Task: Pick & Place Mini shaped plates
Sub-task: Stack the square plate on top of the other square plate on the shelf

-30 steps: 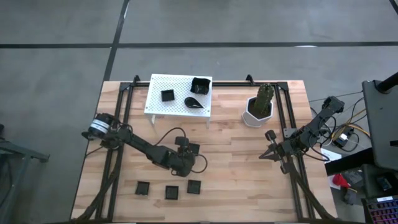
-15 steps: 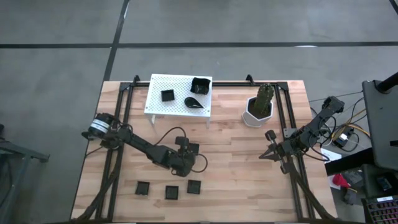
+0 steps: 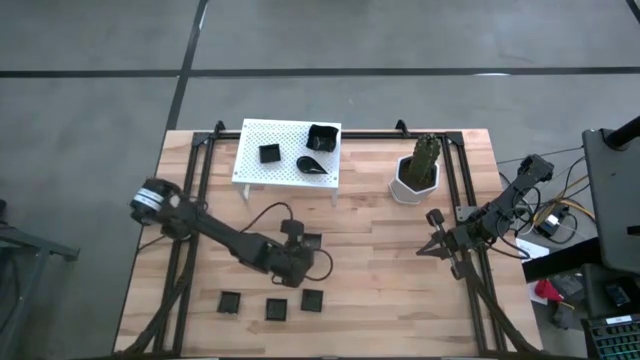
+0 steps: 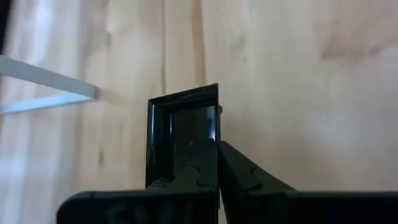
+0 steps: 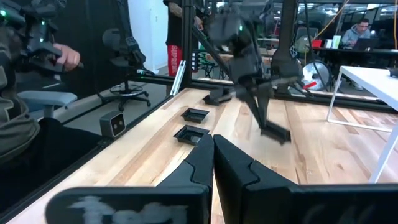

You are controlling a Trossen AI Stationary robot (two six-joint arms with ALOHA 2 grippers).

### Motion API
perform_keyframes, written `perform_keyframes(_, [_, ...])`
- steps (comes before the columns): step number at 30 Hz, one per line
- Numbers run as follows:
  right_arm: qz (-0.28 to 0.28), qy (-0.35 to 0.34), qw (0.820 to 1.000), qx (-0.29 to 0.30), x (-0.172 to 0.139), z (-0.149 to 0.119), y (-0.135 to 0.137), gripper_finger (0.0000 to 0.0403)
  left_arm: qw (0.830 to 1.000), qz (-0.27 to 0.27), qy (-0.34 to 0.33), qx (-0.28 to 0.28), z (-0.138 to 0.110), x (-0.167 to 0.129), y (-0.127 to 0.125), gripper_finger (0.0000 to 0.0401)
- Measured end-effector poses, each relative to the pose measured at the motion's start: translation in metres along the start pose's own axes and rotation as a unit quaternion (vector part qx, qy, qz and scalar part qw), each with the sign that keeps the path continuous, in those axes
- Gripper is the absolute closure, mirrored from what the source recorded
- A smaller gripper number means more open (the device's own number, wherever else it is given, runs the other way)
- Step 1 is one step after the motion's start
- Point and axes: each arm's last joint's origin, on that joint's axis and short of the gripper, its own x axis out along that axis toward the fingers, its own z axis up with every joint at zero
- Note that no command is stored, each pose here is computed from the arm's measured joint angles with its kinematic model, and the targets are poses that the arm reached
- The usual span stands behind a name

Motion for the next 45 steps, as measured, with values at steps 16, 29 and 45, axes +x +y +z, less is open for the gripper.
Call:
perform_keyframes(16, [0.0, 0.001, 1.0, 0.0, 0.0, 0.0, 0.0, 0.0394, 0.994, 0.097, -0.031, -0.048, -0.01, -0.116, 0.056, 0.0401])
perform_keyframes(29, [0.0, 0.0, 1.0, -0.001, 0.0, 0.0, 0.0, 0.0394, 0.98, 0.181, -0.004, -0.084, -0.016, -0.133, 0.148, 0.0401])
perform_keyframes(45, [0.0, 0.0, 1.0, 0.0, 0.0, 0.0, 0.0, 0.0394, 0.957, 0.24, 0.108, -0.121, -0.041, -0.098, 0.225, 0.0401])
